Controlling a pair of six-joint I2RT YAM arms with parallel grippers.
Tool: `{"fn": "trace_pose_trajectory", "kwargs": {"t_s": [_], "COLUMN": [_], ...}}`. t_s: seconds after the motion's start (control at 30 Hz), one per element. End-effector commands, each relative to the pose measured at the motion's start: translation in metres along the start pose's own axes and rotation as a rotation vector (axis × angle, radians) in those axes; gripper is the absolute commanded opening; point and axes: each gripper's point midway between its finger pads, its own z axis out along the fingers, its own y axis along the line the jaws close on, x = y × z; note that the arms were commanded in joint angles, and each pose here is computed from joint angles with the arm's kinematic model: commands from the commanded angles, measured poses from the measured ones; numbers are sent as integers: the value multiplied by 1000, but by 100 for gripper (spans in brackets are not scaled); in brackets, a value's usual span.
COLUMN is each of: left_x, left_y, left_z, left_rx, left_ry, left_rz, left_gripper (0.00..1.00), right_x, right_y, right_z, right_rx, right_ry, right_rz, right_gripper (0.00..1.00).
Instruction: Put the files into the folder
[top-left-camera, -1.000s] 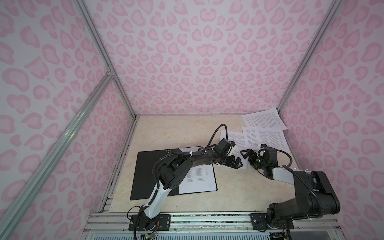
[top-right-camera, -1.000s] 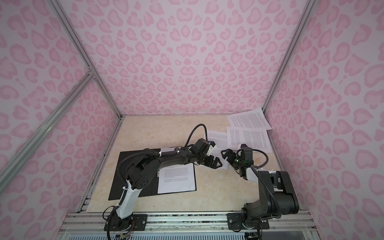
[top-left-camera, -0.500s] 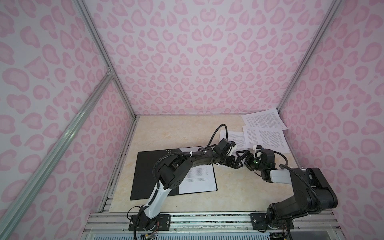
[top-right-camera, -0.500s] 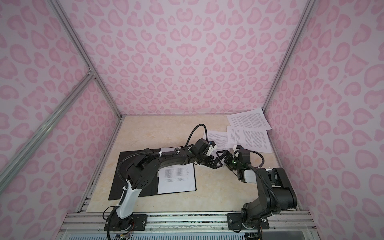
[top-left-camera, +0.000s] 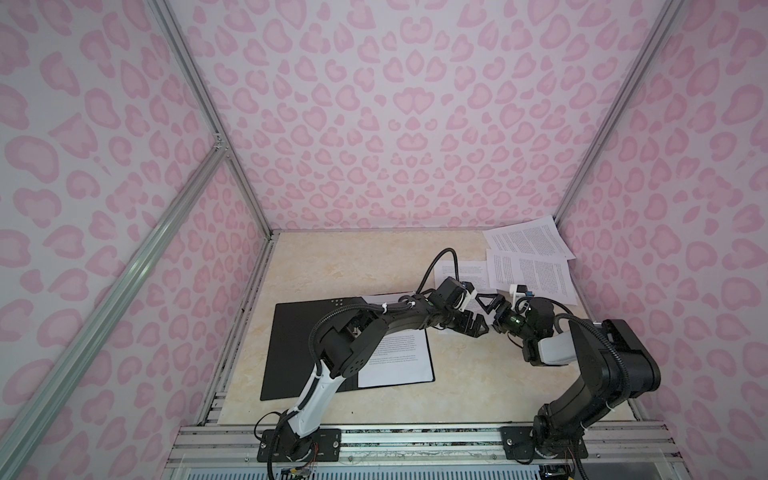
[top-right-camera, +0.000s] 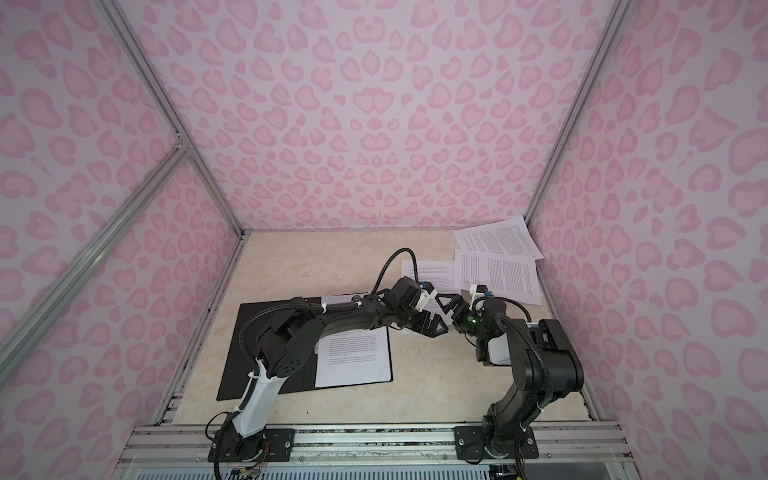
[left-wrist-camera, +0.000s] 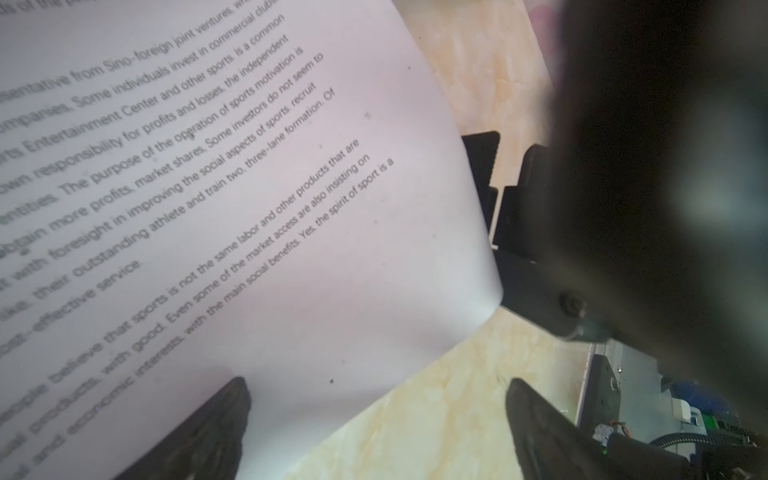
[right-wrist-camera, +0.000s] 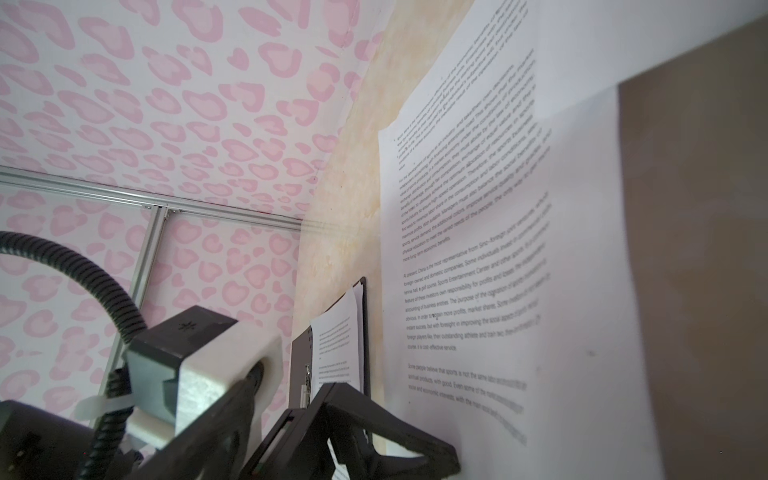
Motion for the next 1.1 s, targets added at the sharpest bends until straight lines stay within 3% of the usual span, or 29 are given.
{"fn": "trace_pose_trajectory", "kwargs": {"t_s": [0.0,0.23,0.5,0.63,0.77,1.03,1.07], "left_x": [68,68,69,68,67,62,59], "left_y": [44,46,48,48,47,38,32], "left_z": [3,3,5,4,2,-3,-5], "left_rx": [-168,-177,-175,-176,-170,-138,-117], "left_ry": [225,226,230,229,226,213,207], "left_rz": [-134,-135,-142,-143,-140,-107,-80], "left_gripper": [99,99,99,99,99,99,99], "right_x": [-1,-4,-2,-3,-4,-5,-5], "right_y": [-7,-29,-41,-50,-54,-61,-61], "right_z": [-3,-22,-21,-25,-29,-34,-34], "right_rx": [63,268,303,371,405,465,466], "right_ry": [-5,-9,17,24,18,23,21], "right_rz": [-56,-107,-71,-90,-102,-102,-100], "right_gripper": [94,83,69,53,43,1,0]}}
